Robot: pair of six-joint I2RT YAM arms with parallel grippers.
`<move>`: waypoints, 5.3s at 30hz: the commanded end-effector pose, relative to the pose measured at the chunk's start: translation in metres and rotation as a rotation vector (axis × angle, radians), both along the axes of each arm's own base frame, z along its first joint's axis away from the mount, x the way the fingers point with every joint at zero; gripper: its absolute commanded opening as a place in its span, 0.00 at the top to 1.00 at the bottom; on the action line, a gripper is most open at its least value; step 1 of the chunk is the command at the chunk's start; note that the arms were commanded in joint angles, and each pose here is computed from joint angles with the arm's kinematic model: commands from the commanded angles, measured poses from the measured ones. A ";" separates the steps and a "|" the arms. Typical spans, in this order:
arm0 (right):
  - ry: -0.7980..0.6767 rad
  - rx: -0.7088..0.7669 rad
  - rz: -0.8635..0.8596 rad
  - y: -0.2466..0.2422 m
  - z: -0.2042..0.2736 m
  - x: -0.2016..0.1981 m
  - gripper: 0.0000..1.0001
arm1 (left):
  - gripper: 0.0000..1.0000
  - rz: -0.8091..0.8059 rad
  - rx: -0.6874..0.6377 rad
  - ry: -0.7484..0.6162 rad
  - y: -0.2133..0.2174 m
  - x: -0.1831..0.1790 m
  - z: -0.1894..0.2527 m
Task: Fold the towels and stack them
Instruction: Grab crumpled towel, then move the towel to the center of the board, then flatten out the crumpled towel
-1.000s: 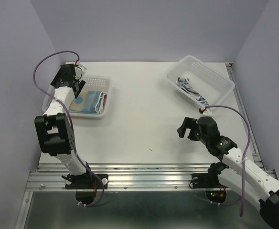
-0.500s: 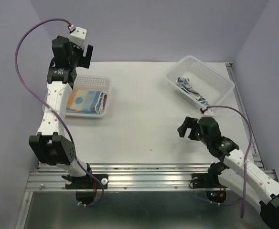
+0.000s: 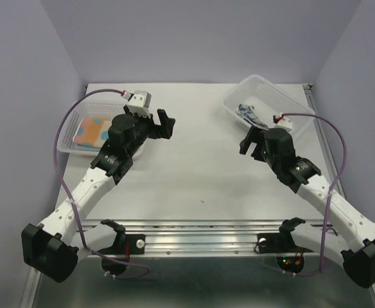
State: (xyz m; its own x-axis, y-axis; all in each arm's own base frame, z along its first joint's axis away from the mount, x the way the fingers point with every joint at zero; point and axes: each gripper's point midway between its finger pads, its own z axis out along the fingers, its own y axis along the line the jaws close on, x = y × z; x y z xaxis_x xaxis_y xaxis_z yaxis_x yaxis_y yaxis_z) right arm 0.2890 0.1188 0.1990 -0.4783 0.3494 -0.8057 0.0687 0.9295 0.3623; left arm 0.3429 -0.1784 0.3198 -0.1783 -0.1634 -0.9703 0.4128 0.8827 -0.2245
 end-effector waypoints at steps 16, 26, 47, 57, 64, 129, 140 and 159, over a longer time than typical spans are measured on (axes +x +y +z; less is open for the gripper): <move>0.229 -0.243 -0.146 -0.067 -0.033 0.204 0.00 | 0.01 0.092 -0.137 0.063 0.007 -0.031 -0.049; 0.304 -0.237 -0.094 -0.079 -0.076 0.227 0.98 | 0.01 0.094 -0.108 0.105 0.001 -0.023 -0.060; -0.373 0.000 0.563 0.102 0.246 0.061 0.99 | 0.01 0.136 -0.266 0.106 0.021 -0.054 -0.040; -0.450 0.212 0.879 0.163 0.285 -0.007 0.99 | 0.01 0.343 -0.356 0.194 0.066 -0.078 -0.053; -0.278 0.136 0.593 0.124 0.183 0.015 0.99 | 0.01 0.545 -0.439 0.254 0.102 -0.092 -0.070; 0.316 -0.120 0.083 0.099 -0.135 0.038 0.25 | 0.01 0.380 -0.222 0.450 0.043 -0.059 -0.156; 0.365 -0.098 0.092 0.114 -0.165 0.045 0.54 | 0.01 0.382 -0.218 0.456 0.043 -0.060 -0.160; 0.248 -0.020 0.117 0.072 -0.126 -0.010 0.99 | 0.01 0.269 -0.183 0.584 0.014 -0.079 -0.196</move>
State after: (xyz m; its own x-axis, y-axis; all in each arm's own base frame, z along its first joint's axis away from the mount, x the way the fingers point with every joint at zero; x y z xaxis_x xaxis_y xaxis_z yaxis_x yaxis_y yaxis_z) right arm 0.2907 0.2029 0.0591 -0.7325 0.2402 -0.6370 0.0506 0.9523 0.3009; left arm 0.2720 -0.1524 0.1355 -0.5584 -0.4456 -0.6997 -0.0820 0.8690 -0.4880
